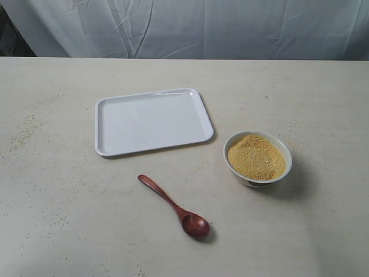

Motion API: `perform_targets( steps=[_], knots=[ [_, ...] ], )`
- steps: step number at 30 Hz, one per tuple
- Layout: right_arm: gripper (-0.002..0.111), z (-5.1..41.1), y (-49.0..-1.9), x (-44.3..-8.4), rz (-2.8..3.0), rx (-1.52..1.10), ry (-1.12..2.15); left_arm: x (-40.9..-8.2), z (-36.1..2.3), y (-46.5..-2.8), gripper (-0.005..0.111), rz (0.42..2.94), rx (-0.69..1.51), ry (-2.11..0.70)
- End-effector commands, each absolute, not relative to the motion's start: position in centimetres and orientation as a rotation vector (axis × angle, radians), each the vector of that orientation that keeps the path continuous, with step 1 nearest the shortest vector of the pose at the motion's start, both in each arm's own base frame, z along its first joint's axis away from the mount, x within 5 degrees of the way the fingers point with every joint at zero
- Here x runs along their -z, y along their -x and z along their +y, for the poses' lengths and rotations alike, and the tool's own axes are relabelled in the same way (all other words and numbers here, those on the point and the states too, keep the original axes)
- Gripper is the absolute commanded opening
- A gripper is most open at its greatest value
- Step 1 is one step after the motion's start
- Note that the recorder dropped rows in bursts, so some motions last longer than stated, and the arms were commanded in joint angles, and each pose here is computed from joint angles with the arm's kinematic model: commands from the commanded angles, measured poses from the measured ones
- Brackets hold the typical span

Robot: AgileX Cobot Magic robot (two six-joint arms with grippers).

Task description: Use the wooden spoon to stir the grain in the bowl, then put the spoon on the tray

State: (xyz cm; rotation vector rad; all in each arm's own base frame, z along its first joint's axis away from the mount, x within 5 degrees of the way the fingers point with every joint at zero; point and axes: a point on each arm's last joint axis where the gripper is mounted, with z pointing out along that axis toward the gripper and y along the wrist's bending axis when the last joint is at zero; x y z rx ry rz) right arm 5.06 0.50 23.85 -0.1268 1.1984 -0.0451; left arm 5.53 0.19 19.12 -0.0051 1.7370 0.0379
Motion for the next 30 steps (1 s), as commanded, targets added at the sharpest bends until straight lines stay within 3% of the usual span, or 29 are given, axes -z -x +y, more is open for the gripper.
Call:
perform_targets(
  steps=[1, 11, 19, 24, 30],
  knots=[
    [-0.001, 0.3, -5.1, -23.9, 1.247, 0.018, 0.078, -19.1, 0.2, -5.5, 0.000, 1.723, -0.042, 0.007],
    [-0.001, 0.3, -7.3, -28.5, 2.039, -0.013, 0.053, -19.1, 0.2, -5.5, 0.000, 1.723, -0.042, 0.007],
    [-0.001, 2.9, -14.5, -24.7, 2.456, -0.315, 0.053, -19.1, 0.2, -5.5, 0.000, 1.723, -0.042, 0.007],
    [-0.001, 7.6, -19.2, -23.8, 2.646, -0.457, 0.277, -19.1, 0.2, -5.5, 0.000, 1.723, -0.042, 0.007],
    [-0.001, 17.4, -23.3, -23.5, 2.665, -0.515, 0.714, -19.1, 0.2, -5.5, 0.000, 1.723, -0.042, 0.007]
  ],
)
